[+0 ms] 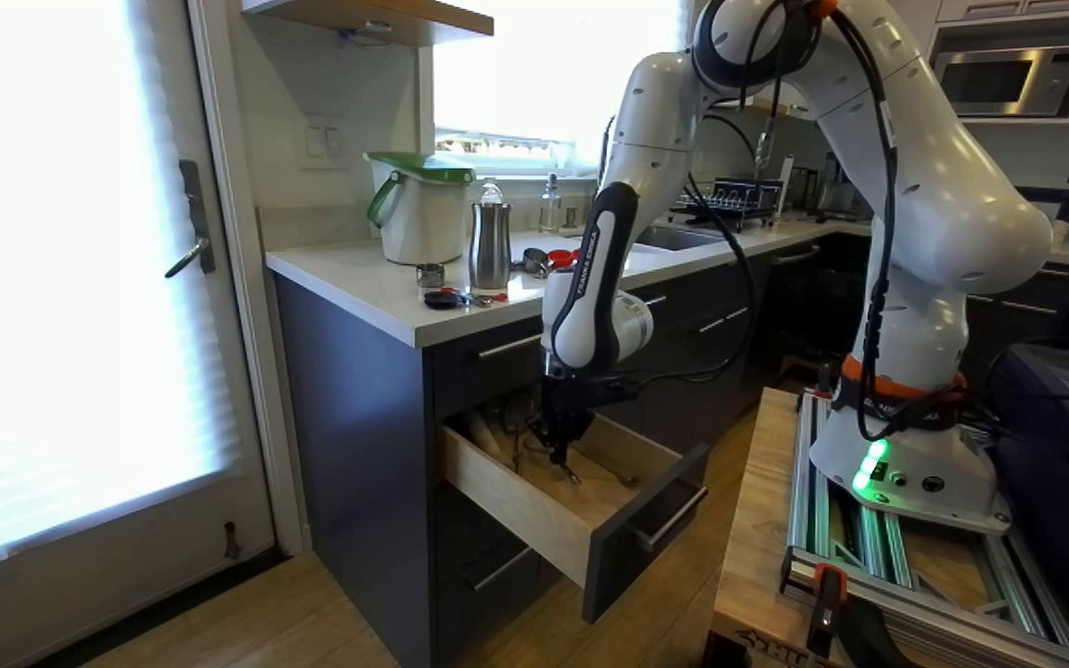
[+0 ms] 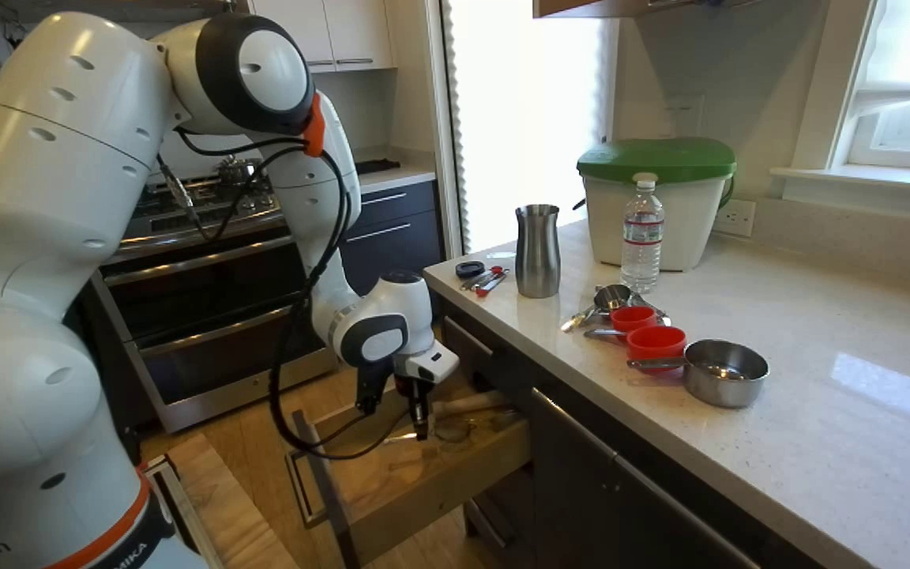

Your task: Remove the tea strainer from the drawer and put it on the counter top

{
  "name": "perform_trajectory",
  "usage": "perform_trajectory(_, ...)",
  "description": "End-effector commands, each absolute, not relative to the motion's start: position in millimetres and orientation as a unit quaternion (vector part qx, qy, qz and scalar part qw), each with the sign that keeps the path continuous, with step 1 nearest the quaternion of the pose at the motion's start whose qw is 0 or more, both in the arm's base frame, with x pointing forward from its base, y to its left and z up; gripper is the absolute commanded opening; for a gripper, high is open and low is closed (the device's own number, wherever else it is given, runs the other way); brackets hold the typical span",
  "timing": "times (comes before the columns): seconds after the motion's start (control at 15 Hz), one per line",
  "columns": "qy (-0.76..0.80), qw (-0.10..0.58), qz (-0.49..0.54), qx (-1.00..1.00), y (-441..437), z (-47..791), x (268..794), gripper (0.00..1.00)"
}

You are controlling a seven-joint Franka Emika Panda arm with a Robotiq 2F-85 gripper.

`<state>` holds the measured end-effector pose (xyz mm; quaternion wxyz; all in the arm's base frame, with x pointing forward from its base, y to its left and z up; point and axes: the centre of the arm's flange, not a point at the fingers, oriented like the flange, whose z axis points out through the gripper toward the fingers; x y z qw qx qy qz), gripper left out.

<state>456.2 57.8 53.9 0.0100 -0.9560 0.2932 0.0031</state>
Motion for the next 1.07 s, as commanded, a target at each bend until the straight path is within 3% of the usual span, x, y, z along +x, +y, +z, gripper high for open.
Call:
perform_trajectory(0.0, 0.279, 0.022, 0.052, -0.959, 64, 91, 439, 0.03)
perform_trajectory(0.47, 0.212, 0.030, 0.138, -0.967, 82, 153, 416, 0.03)
perform_trajectory(1.0, 0.119, 0.069, 0.104, -0.985, 99, 243, 402, 0.03)
